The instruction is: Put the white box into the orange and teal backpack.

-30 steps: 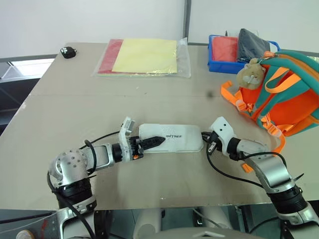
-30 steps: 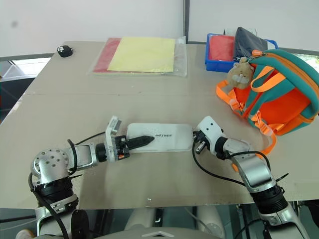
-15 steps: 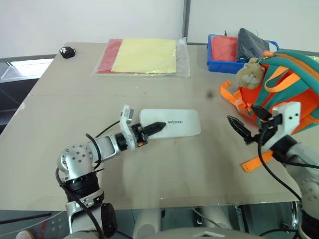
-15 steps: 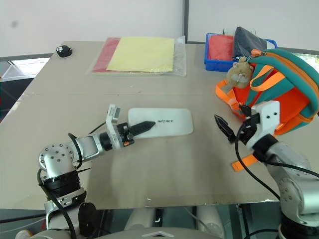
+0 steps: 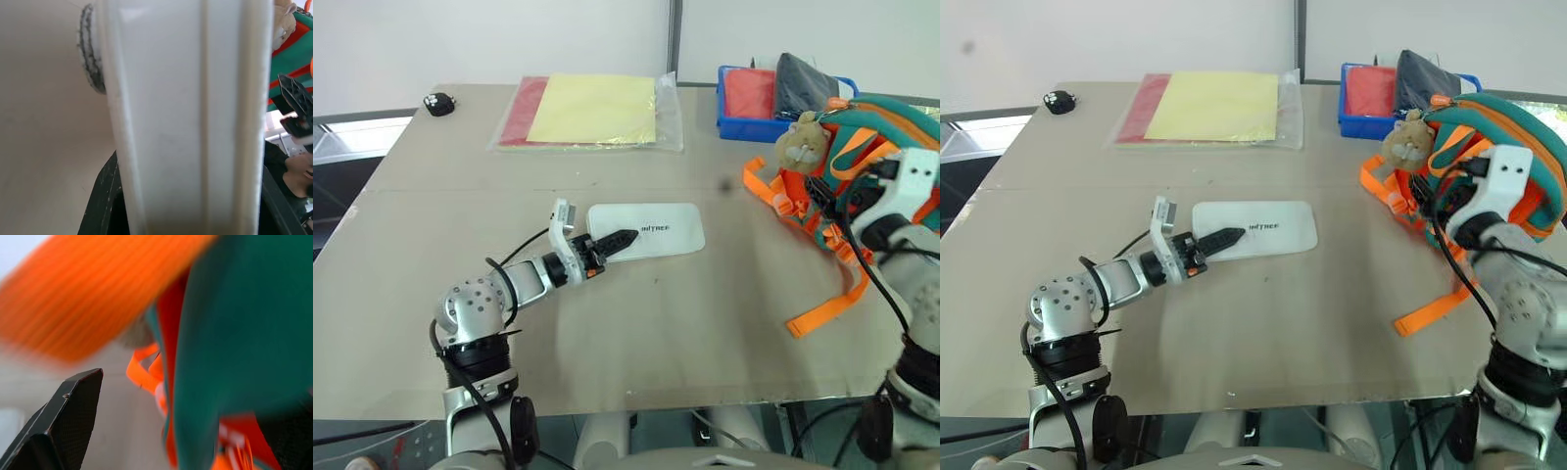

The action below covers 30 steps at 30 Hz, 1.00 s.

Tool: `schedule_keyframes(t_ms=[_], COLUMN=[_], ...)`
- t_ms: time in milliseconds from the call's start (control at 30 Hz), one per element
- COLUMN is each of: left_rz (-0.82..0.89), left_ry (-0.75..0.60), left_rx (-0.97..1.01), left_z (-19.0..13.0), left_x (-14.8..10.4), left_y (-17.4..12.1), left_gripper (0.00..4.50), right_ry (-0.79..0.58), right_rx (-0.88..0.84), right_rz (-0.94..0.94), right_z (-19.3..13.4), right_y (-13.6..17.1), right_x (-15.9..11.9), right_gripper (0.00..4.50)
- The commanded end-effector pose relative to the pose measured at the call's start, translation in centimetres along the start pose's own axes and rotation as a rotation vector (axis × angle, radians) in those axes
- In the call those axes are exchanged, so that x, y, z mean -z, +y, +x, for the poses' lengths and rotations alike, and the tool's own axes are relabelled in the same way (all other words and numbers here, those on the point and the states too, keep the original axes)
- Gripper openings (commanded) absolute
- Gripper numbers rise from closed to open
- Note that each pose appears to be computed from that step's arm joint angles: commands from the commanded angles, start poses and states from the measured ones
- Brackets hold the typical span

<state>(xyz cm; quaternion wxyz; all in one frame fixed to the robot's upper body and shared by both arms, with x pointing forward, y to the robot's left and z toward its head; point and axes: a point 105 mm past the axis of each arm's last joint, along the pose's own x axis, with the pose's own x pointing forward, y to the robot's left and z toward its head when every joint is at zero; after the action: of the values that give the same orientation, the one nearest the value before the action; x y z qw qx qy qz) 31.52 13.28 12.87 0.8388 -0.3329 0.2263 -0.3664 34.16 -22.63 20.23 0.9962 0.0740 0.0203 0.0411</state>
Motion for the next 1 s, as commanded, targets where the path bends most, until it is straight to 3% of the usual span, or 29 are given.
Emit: schedule_keyframes(t_ms=[33, 100, 267, 333, 433, 567, 867, 933, 1000], left_rz=[0.07, 0.076, 0.112, 0.126, 0.175, 0.281, 0.574, 0.655, 0.63], left_ry=[-0.078, -0.105, -0.203, -0.262, -0.38, -0.489, -0.561, -0.579, -0.525], left_rx=[0.009, -0.001, -0.007, -0.009, -0.027, -0.043, -0.078, -0.024, 0.105], left_z=[-0.7, -0.9, -1.3, -1.6, -2.7, -5.0, -9.2, -10.1, -10.6], left_x=[-1.2, -1.4, -2.1, -2.9, -4.9, -6.8, -8.6, -8.7, -7.7], left_y=[-0.8, -0.8, -1.0, -1.1, -1.1, -1.4, -4.1, -5.6, -7.0], left_gripper=[1.13, 1.13, 1.13, 1.13, 1.13, 1.13, 1.13, 1.13, 1.13], right_ry=[-0.094, -0.126, -0.227, -0.269, -0.364, -0.356, -0.182, -0.097, -0.035], right_rx=[0.032, 0.044, -0.135, -0.245, -0.582, -0.947, -1.217, -1.242, -1.252], right_rz=[-0.081, -0.134, -0.236, -0.248, -0.179, -0.125, -0.162, -0.205, -0.235], right_z=[1.2, 1.8, 2.6, 2.5, 0.7, -2.8, -5.8, -6.1, -6.3], right_y=[-0.5, -0.6, 2.7, 4.7, 10.5, 15.6, 18.1, 17.8, 17.2], right_x=[-1.5, -1.9, -3.3, -4.0, -6.5, -7.4, -4.4, -2.7, -1.4], right_gripper=[3.22, 2.1, 0.07, 0.0, 0.0, 0.0, 0.0, 0.0, 0.0])
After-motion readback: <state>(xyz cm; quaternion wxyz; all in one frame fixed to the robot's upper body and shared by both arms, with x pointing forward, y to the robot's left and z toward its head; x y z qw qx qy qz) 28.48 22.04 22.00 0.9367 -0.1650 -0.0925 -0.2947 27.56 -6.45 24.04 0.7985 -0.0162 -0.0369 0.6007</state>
